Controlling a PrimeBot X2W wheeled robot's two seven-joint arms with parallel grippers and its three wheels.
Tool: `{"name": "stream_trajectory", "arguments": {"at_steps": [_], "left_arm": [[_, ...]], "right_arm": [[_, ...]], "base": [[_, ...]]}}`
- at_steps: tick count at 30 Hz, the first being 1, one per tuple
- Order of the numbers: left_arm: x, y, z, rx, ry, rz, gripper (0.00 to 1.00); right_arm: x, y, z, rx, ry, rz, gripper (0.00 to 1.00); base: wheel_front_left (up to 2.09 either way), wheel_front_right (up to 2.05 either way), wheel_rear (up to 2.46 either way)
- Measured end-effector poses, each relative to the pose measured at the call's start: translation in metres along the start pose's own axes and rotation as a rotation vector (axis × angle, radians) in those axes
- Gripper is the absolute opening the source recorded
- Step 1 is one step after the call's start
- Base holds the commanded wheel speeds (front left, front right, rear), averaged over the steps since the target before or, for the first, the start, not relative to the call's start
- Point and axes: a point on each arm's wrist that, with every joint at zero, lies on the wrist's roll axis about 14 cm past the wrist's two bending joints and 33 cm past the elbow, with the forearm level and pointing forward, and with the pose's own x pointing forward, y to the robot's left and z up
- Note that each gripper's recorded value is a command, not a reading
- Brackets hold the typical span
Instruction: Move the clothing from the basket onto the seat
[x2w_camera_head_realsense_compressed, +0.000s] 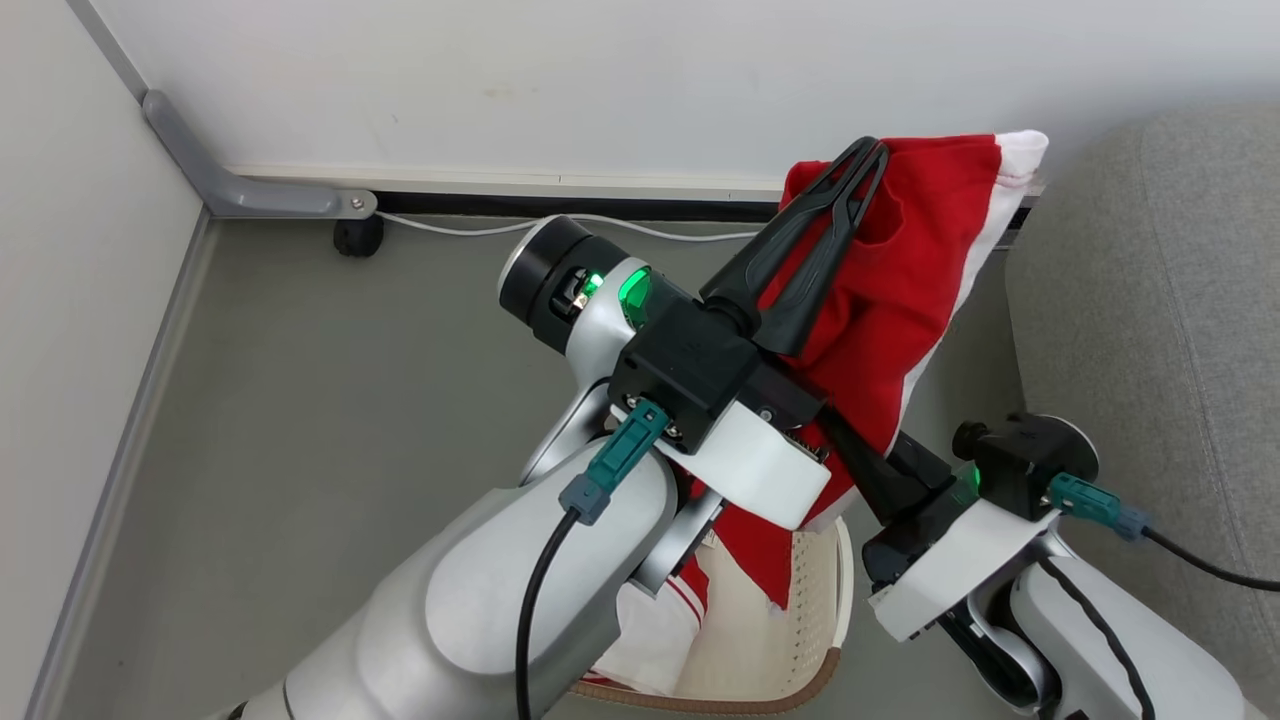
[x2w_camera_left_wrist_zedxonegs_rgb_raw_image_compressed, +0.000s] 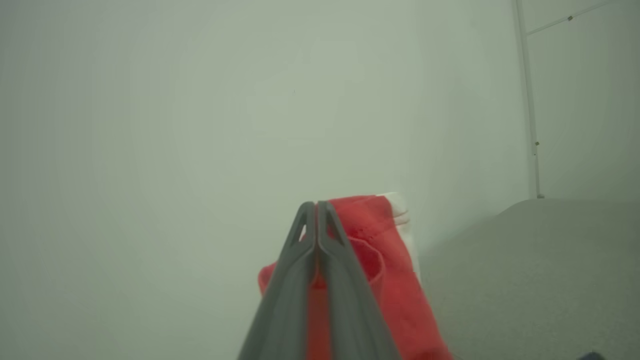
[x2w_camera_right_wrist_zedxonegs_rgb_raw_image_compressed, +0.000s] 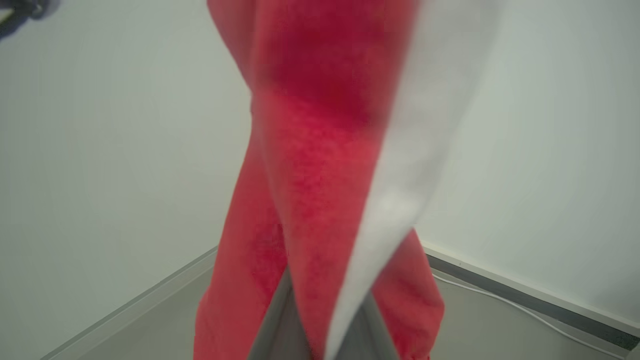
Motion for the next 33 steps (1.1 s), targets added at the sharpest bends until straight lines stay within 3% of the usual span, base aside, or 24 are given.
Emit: {"name": "stream_trajectory", "arguments": {"at_steps": [5,6,7,8,24,33], "left_arm": [[0.001,0.001,-0.011,-0.010,0.024,0.005,0.00],[0.000,0.001,-0.014,-0.014,0.032,0.005,0.26],[-0.001,0.002,-0.019,-0.019,0.046,0.006,0.85],[-0.004,0.002,-0.025,-0.025,0.062,0.007,1.00],[-0.037,-0.018,-0.098,-0.143,0.280,-0.105,1.00],[-0.041,-0.040,-0.115,-0.198,0.328,-0.185,1.00]], "right_arm": [[-0.005,-0.016,0.008,-0.008,-0.020,-0.043,0.00],[-0.006,-0.019,0.011,-0.007,-0.030,-0.053,0.00],[-0.007,-0.022,0.015,-0.006,-0.042,-0.062,0.00],[-0.008,-0.025,0.019,-0.007,-0.055,-0.069,0.00],[-0.042,-0.079,0.064,-0.026,-0.181,-0.246,0.00],[-0.068,-0.097,0.084,-0.044,-0.229,-0.331,0.00]], "base": [[0.00,0.00,0.00],[0.00,0.00,0.00],[0.00,0.00,0.00],[0.00,0.00,0.00],[0.00,0.00,0.00],[0.00,0.00,0.00]]}}
